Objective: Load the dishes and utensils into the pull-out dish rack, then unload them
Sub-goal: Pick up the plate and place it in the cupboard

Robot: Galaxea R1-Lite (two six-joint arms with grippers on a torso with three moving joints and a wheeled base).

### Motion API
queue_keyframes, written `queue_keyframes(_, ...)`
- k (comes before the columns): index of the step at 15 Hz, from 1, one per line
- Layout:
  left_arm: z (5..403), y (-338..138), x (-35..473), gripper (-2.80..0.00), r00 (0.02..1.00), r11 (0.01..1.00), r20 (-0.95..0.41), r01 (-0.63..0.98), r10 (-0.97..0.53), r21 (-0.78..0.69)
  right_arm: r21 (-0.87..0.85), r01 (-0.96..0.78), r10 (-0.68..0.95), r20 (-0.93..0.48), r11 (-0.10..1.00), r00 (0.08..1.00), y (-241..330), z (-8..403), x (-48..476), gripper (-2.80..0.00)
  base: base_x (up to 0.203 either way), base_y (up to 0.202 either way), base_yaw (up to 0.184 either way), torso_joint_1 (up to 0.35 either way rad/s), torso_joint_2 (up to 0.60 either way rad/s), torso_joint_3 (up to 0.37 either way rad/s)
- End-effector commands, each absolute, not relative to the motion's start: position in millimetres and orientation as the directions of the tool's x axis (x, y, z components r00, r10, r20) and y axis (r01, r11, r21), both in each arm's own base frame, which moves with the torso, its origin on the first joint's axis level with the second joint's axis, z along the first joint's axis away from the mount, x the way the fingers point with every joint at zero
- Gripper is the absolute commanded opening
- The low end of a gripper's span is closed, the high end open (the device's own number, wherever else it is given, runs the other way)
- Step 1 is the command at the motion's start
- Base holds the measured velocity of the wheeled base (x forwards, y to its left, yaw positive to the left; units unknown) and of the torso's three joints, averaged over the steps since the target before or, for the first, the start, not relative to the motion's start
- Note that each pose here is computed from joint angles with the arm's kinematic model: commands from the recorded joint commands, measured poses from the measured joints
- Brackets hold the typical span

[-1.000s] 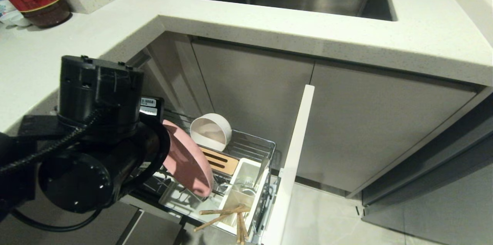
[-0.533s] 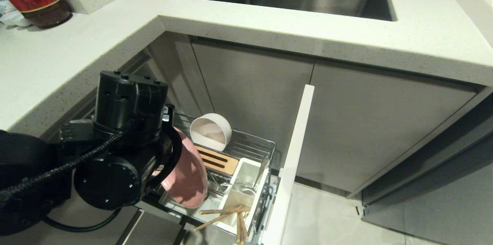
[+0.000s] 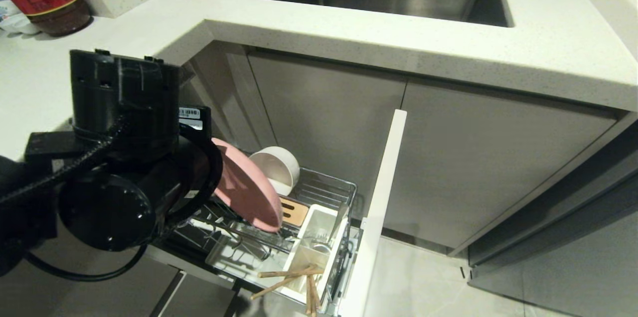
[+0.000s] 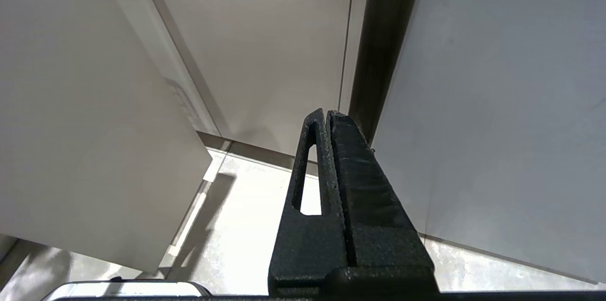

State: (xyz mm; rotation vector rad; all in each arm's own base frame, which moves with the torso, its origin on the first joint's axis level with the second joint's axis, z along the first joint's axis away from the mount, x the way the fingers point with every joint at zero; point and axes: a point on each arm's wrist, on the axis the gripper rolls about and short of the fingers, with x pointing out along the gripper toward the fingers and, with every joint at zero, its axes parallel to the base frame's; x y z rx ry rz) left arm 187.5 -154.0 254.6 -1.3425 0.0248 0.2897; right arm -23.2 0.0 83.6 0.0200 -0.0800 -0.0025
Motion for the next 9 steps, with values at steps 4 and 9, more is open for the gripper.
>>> queue_keyframes(4, 240, -154, 190, -2.8, 0.958, 0.193, -0.199, -0.239, 0.206, -0.952, 0.02, 0.002, -0.003, 0.052, 1.0, 0.999, 0, 76, -21, -2.8, 0.0, 0.0, 0.0, 0.0, 0.0, 0.0)
queue_keyframes(9, 222, -153, 197, -2.8, 0.945, 0.202, -0.231, -0.279, 0.23, -0.939, 0.02, 0.001, -0.002, 0.052, 1.0, 0.999, 0, 76, -21, -2.8, 0.0, 0.0, 0.0, 0.0, 0.0, 0.0)
